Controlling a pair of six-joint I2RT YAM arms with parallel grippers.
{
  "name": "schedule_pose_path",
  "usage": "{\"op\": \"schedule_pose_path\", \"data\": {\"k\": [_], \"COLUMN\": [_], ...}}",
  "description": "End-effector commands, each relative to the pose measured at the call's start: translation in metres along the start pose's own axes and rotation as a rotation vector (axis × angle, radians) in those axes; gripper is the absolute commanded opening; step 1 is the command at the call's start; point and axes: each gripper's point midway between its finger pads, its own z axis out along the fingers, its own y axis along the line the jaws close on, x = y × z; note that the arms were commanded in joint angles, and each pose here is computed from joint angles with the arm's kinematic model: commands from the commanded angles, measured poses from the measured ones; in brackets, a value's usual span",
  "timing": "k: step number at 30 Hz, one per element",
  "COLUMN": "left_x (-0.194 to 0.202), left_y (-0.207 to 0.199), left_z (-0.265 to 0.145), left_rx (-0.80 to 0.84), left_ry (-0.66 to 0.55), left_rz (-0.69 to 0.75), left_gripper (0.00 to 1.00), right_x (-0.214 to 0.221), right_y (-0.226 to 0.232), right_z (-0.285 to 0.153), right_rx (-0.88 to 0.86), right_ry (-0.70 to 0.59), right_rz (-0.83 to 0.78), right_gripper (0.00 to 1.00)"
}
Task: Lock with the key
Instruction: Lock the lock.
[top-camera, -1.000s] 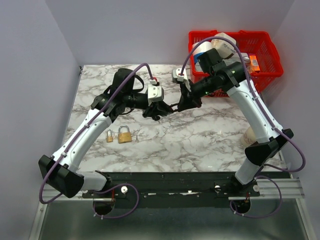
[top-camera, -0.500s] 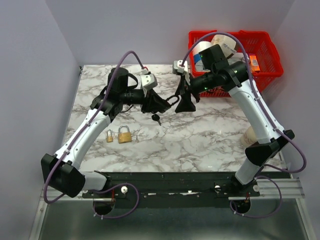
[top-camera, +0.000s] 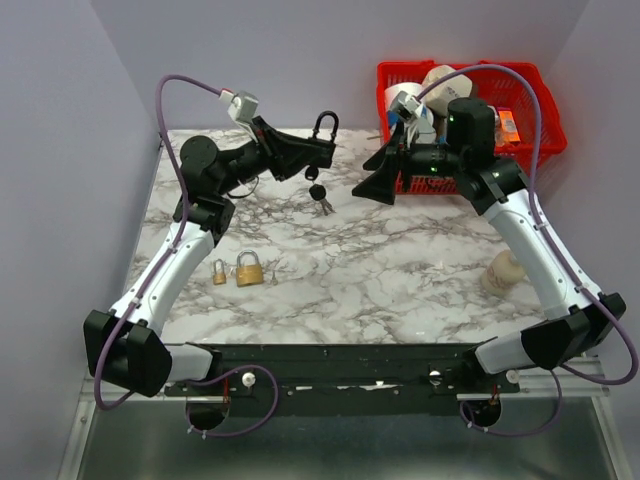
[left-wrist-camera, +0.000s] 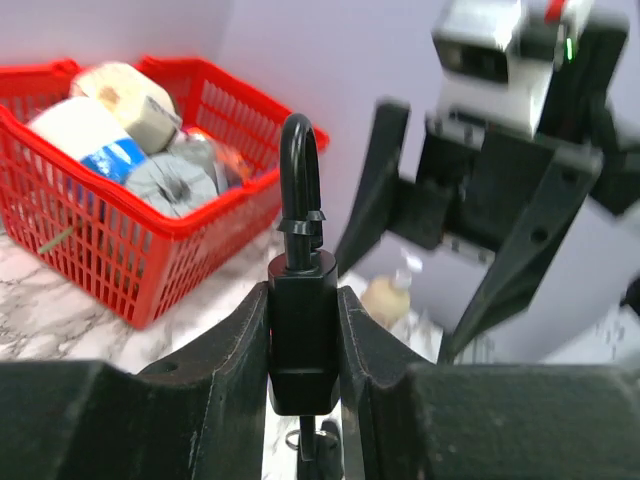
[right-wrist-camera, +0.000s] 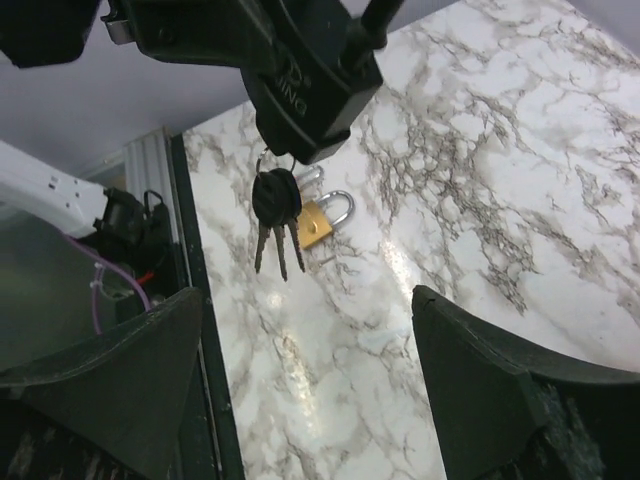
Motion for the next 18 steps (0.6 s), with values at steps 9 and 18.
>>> {"op": "schedule_pose_path", "data": {"k": [9,18], "left_x": [-0.078,-0.08], "left_y": [-0.043,-0.064], "left_z": [0.002,0.002], "left_rx": [0.074,0.149], "left_ry": [-0.324,-0.314], "left_rz": [-0.082,-0.058], "left_gripper": [0.0,0.0], "right_x": [-0.069,-0.077], "right_y": [0.026,0.054], "right_z": [0.018,0.025], "right_rx": [-0.215,-0.342], "right_ry": [-0.286,-0.306], "right_rz": [0.049,0.006], "right_gripper": [0.9,0.89]}}
